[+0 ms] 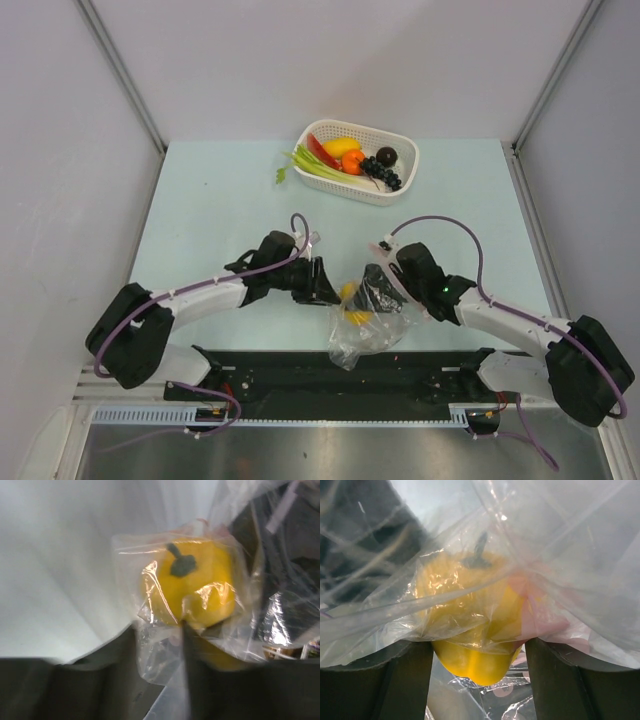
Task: Open the zip-top bag and remove the fake food
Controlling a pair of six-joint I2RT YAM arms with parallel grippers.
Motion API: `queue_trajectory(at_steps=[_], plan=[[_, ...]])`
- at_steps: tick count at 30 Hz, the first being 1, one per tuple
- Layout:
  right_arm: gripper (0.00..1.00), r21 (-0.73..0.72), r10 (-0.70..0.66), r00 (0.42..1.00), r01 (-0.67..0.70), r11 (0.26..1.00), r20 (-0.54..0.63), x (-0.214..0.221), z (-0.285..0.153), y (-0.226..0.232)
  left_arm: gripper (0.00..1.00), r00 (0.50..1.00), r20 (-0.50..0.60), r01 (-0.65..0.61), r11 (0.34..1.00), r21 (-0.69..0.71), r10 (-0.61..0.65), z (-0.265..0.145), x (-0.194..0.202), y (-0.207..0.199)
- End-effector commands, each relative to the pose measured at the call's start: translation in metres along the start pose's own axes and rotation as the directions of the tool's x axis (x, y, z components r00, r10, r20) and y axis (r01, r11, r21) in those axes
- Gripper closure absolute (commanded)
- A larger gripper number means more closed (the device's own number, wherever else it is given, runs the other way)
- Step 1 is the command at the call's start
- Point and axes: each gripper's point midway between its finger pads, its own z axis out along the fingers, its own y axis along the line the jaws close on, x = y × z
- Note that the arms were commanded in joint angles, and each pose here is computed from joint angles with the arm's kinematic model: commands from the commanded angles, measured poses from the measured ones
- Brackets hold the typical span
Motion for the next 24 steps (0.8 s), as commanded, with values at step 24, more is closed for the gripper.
queue_trajectory(at_steps=[24], plan=[[1.00, 0.326, -0.089, 0.935, -0.030, 0.945, 0.343, -0.022, -0.134, -0.024, 1.00, 0.976, 0.205, 0.191, 0.770, -0.609, -0.079, -0.052, -0.022, 0.121]])
